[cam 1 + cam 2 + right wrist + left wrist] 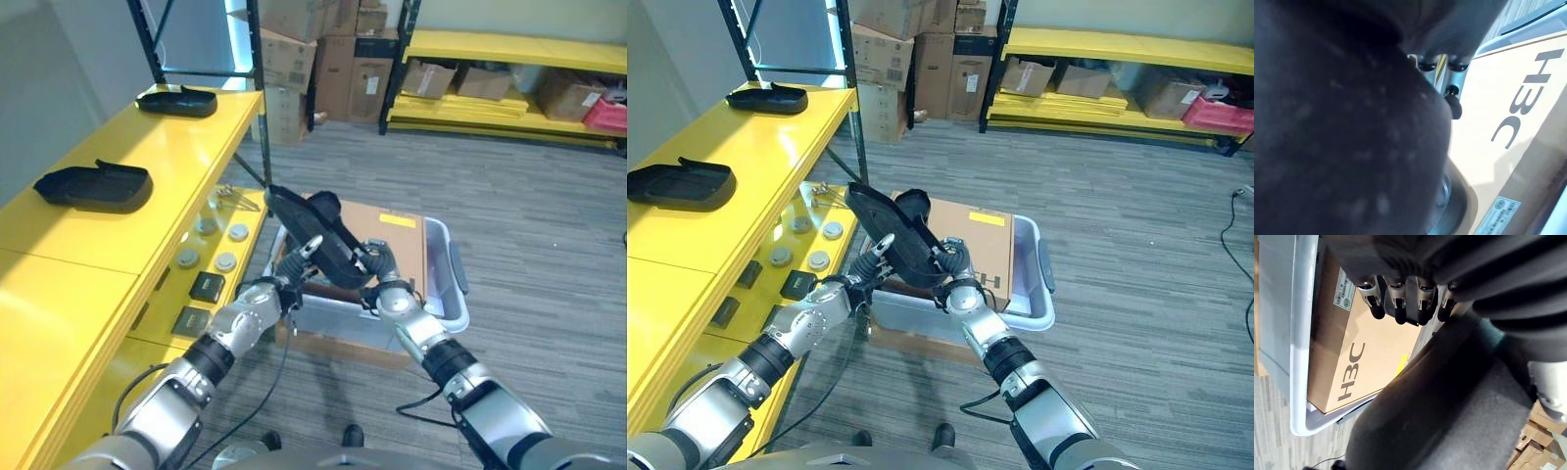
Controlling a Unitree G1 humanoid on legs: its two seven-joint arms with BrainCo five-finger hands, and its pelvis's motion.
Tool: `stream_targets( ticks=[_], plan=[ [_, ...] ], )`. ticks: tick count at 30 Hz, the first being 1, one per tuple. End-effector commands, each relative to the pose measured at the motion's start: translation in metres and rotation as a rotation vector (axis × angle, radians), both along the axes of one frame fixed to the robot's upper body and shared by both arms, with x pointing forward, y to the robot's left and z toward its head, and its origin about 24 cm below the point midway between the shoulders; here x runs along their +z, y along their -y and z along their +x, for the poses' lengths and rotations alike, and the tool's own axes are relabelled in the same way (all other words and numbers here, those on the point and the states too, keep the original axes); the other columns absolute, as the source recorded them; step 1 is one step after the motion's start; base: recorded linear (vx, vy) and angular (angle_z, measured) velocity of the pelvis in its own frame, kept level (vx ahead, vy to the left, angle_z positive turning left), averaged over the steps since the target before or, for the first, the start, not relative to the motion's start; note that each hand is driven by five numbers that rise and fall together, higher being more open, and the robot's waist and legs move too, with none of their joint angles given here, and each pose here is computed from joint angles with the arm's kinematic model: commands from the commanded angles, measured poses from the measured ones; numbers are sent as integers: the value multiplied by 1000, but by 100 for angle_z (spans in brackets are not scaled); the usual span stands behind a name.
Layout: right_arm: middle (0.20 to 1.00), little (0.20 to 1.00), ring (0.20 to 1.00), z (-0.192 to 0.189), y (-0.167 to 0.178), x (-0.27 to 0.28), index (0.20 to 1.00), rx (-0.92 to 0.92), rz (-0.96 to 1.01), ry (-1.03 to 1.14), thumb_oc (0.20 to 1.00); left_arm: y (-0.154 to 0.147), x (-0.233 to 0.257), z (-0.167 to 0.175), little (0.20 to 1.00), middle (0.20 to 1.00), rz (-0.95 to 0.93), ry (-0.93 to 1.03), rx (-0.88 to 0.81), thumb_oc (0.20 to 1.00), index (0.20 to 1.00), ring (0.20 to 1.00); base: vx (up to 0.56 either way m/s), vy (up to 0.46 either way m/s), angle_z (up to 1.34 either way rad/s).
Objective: Move parts from the plastic box to the shelf.
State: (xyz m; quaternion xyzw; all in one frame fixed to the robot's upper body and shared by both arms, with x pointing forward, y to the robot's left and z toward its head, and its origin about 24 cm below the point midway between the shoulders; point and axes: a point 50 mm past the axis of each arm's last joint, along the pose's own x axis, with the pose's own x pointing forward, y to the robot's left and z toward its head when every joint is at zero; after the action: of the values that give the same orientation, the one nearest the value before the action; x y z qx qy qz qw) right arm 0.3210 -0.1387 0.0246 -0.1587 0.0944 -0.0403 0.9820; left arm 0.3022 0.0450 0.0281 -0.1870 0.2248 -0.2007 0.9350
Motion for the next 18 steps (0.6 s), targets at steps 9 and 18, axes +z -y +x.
stream_targets(
  ticks=[9,18],
  plan=[
    [200,200,200,20,-33,45,200,87,16,149,200,-1,95,25,1000,1000,-278,423,150,1000,1000,1000,-1,0,1],
    [200,200,200,17,-24,39,200,77,22,159,200,-4,112,20,1000,1000,-273,518,108,1000,1000,1000,-4,7,7]
  ],
)
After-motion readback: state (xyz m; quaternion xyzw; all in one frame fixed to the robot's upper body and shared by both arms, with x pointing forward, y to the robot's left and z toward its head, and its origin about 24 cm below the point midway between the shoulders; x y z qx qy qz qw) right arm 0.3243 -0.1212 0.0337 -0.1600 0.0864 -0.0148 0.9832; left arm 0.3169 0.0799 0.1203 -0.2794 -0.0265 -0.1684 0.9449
